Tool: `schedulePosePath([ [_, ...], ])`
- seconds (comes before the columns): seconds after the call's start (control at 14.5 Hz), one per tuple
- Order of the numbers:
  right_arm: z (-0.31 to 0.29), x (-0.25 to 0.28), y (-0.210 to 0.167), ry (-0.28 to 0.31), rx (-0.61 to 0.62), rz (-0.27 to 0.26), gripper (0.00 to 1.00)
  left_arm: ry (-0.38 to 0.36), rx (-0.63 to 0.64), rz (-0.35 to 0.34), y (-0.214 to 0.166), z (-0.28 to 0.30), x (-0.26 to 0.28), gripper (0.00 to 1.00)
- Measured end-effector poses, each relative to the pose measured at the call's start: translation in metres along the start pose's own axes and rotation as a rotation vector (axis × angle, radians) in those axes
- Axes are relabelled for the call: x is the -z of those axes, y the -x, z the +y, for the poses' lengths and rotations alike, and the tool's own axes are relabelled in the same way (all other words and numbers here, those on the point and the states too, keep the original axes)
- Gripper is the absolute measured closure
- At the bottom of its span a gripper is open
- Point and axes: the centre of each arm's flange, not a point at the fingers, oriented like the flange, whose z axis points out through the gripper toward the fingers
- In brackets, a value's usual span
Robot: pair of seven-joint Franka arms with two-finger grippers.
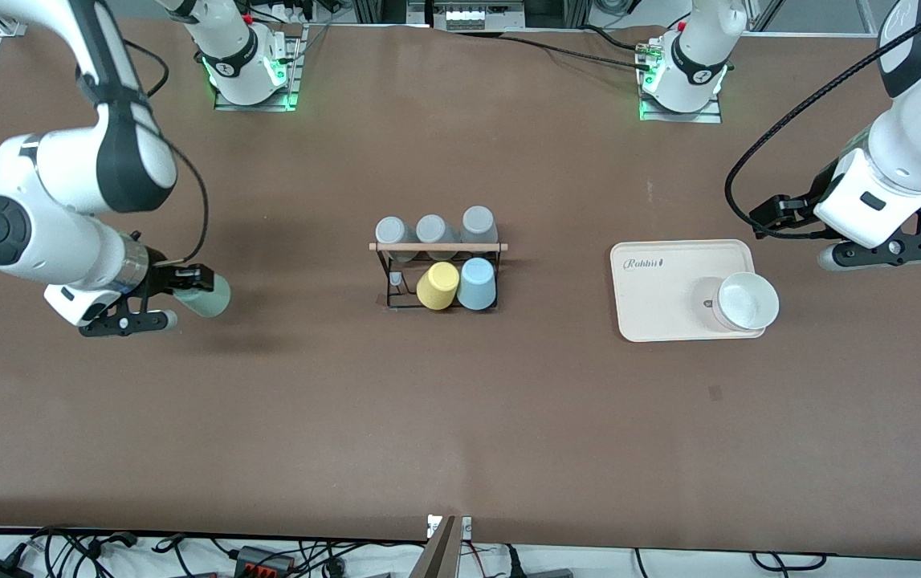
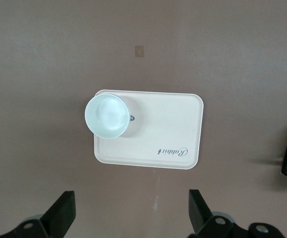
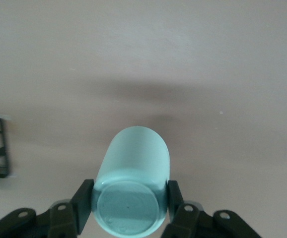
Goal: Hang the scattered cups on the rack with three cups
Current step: 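Carry the pale green cup with the right gripper to the rack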
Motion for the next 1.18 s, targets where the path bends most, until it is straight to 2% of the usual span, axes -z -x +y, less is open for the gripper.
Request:
schedulePosePath([
  [0.21, -0.064, 0.018, 0.001, 0.004, -0.030, 0.022, 0.36, 0.000, 0.000, 0.000, 0.000, 0.000, 0.000, 0.00],
  [0.76, -0.239, -0.008, 0.002, 0.002, -0.134, 0.045, 0.36, 0.000, 0.001, 0.000, 0.000, 0.000, 0.000, 0.00],
  [1.18, -0.288, -0.010, 0.005, -0.015, -0.196, 0.067, 0.36, 0.000, 0.001, 0.000, 0.000, 0.000, 0.000, 0.00],
])
